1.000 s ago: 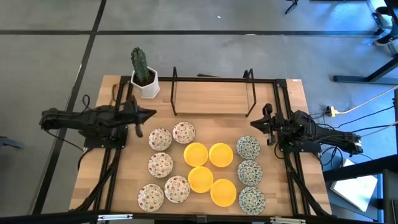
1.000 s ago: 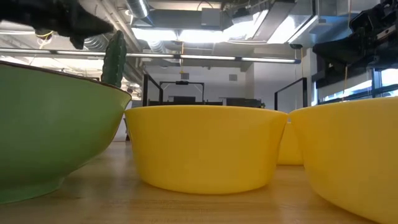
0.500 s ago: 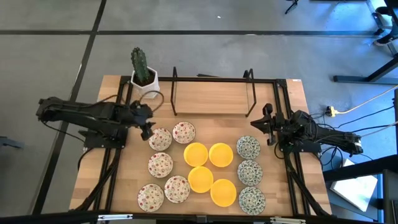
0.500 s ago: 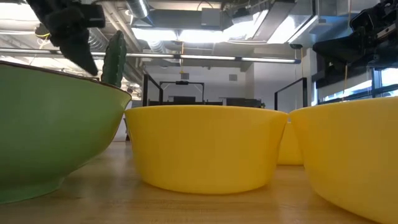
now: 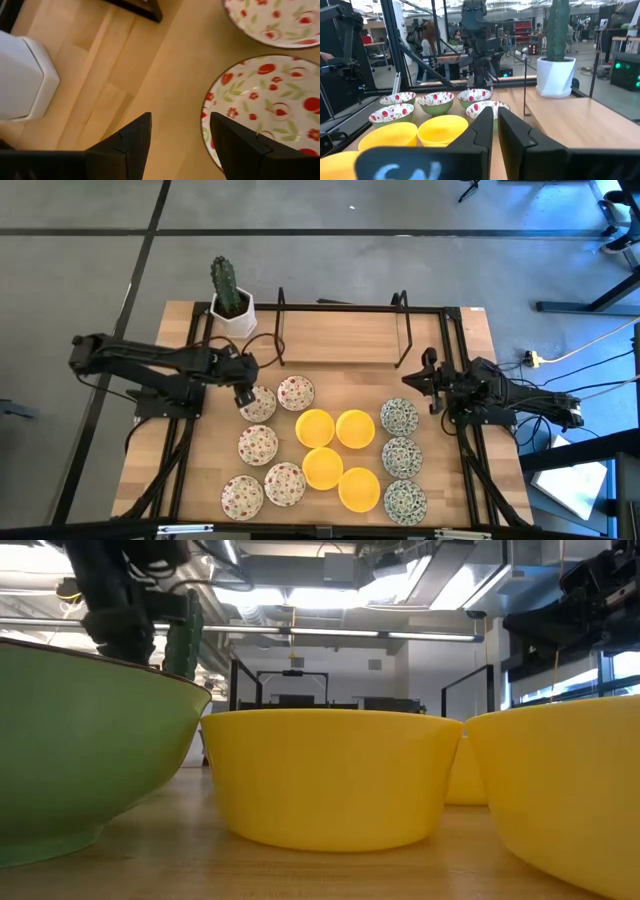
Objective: Pick & Place Mini bowls
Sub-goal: Put the white red patterned bowl on the shelf
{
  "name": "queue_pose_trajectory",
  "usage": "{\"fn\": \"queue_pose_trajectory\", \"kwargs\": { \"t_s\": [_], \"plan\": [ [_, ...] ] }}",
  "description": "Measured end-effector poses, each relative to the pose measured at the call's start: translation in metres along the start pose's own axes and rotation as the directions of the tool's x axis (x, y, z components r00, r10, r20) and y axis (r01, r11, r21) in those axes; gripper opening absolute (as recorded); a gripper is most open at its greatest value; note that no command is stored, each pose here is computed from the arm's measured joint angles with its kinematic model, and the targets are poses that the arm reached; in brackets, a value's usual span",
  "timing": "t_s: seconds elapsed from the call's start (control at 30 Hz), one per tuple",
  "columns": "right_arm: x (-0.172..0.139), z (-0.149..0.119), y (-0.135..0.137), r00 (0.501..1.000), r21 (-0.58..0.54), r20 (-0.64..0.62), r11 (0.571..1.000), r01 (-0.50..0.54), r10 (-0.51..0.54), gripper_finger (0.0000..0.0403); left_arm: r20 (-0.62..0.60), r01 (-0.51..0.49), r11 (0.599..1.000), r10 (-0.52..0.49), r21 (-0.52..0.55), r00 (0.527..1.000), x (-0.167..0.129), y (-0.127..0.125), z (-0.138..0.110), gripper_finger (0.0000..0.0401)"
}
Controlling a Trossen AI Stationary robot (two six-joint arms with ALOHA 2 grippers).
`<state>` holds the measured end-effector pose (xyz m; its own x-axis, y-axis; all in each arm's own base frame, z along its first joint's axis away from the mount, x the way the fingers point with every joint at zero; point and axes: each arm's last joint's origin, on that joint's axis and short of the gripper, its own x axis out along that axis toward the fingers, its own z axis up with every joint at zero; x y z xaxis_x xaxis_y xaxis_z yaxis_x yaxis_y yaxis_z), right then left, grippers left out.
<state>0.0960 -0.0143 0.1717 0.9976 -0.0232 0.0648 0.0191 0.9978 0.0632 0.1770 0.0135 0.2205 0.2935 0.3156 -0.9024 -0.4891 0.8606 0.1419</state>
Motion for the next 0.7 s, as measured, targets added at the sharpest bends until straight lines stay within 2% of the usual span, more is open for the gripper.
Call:
{"fn": "queue_pose_trajectory", "kwargs": {
  "t_s": [0.3, 0.53, 0.7],
  "plan": [
    [0.000, -0.001, 0.000, 1.000, 0.002, -0.011, 1.000, 0.000, 0.000, 0.0029, -0.115, 0.047, 0.992, -0.061, -0.117, 0.992, 0.017, 0.008, 0.006, 0.0196],
    [0.000, 0.000, 0.000, 1.000, 0.004, 0.000, 1.000, 0.000, 0.000, 0.0029, -0.181, 0.077, 0.986, -0.104, -0.150, 0.978, 0.027, 0.007, 0.008, 0.0196],
    [0.000, 0.000, 0.000, 1.000, 0.039, 0.005, 0.999, -0.001, 0.001, 0.0029, -0.213, 0.085, 0.988, -0.112, -0.131, 0.971, 0.033, 0.005, 0.009, 0.0196]
  ]
}}
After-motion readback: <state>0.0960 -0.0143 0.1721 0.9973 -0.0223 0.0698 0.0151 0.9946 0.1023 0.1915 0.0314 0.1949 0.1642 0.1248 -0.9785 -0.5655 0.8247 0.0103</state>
